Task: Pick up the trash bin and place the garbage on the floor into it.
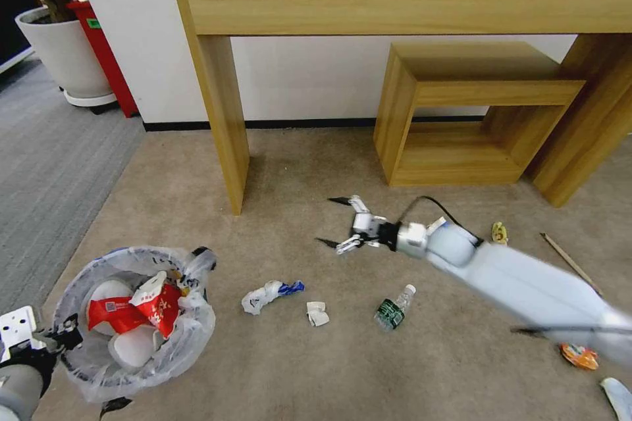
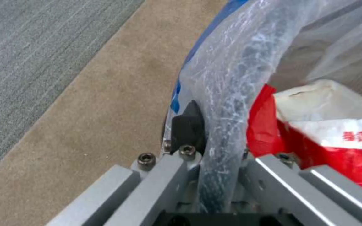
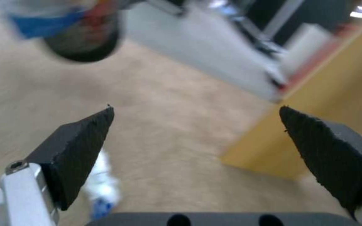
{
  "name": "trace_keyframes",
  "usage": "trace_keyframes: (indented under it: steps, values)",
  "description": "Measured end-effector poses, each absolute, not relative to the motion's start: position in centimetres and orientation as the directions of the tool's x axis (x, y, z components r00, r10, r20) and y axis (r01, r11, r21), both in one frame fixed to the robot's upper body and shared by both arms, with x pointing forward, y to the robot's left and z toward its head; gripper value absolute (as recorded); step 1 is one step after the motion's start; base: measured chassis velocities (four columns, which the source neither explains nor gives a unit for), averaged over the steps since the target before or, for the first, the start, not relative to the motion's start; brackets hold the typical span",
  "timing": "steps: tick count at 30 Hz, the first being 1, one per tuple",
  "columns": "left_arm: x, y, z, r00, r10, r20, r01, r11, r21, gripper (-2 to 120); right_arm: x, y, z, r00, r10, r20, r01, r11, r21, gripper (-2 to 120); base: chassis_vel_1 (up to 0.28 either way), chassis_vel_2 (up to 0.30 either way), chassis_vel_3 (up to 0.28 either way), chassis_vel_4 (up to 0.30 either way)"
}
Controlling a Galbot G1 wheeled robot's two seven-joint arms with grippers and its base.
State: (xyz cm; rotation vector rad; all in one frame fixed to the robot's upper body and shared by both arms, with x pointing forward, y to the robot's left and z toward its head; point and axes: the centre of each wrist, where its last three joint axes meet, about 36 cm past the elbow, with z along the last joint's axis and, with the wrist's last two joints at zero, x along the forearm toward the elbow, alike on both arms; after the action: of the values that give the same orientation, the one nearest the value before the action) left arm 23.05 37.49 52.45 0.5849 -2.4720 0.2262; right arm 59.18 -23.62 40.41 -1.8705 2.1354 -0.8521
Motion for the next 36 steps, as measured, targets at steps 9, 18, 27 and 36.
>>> trace_keyframes:
  steps: [9,18,27,36]
  values:
    - [22.8,37.7,51.3,-0.721,-0.365,0.589,-0.471,0.882,-0.03,0,63.7,-17.8,37.8,-0.076,-0.899,0.432,-0.825,-0.187,-0.534,100,0.0,0.0,0.0,0.0]
    - [21.8,37.3,50.1,-0.706,-0.378,0.599,-0.484,0.875,-0.019,0,66.8,-9.6,37.7,0.01,-0.866,0.5,-0.8,-0.307,-0.515,100,0.0,0.0,0.0,0.0]
    - [21.0,36.7,49.4,-0.703,-0.38,0.601,-0.487,0.873,-0.017,0,66.1,-7.5,35.7,-0.035,-0.836,0.548,-0.813,-0.295,-0.502,100,0.0,0.0,0.0,0.0]
    - [20.4,36.5,48.8,-0.703,-0.378,0.602,-0.478,0.878,-0.007,0,64.3,-6.8,31.8,-0.067,-0.816,0.575,-0.828,-0.276,-0.489,100,0.0,0.0,0.0,0.0]
